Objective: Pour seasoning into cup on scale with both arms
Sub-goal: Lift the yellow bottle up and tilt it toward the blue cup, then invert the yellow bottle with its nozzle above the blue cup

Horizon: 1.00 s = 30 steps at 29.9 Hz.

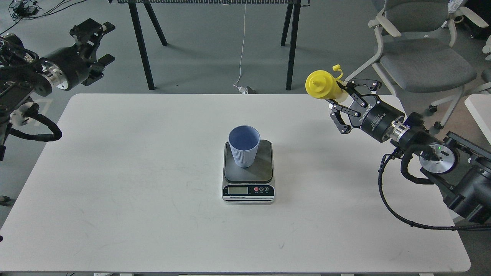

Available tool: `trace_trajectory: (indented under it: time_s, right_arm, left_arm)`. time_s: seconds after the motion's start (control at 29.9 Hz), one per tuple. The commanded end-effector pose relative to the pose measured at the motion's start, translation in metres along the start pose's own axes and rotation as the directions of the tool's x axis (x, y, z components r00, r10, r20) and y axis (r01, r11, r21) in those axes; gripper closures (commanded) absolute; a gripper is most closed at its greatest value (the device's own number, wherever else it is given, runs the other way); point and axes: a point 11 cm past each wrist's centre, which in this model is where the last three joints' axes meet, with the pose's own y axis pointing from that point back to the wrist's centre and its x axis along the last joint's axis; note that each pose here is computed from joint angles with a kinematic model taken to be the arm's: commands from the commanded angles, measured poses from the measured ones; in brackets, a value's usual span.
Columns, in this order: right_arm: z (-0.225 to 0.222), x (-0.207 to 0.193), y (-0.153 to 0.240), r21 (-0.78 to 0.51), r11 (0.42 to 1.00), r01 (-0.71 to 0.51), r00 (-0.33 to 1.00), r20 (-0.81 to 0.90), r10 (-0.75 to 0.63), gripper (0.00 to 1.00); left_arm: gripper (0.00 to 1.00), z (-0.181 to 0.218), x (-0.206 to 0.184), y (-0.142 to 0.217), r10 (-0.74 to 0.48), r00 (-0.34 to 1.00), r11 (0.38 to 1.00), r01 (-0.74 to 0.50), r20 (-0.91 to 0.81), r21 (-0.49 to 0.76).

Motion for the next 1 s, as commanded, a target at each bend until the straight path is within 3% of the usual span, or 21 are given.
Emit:
trace_trajectory:
  time_s: [0.0,0.4,0.74,0.97]
  right_arm:
    - [-0.010,-0.009,-0.008,-0.023,0.999,0.024,0.996,-0.091,-0.026,0.61]
    - [-0.035,-0.031,-0.028,-0.117,0.992,0.056,0.925,-0.367,-0.095,0.62]
    - [-0.051,-0.058,-0.049,-0.252,0.966,0.049,0.771,-0.606,-0.198,0.62]
    - [-0.063,-0.068,-0.056,-0.275,0.961,0.038,0.681,-0.696,-0.226,0.62]
  left_arm:
    - [0.01,-0.001,0.000,0.000,0.000,1.000,1.000,0.000,-0.001,0.001]
    - [0.01,-0.001,-0.001,0.000,0.001,1.000,1.000,-0.001,-0.007,-0.001]
    - [0.01,-0.001,-0.002,-0.001,-0.001,1.000,1.000,0.001,-0.009,-0.003]
    - [0.01,-0.001,-0.003,-0.001,-0.002,1.000,1.000,0.002,-0.010,-0.004]
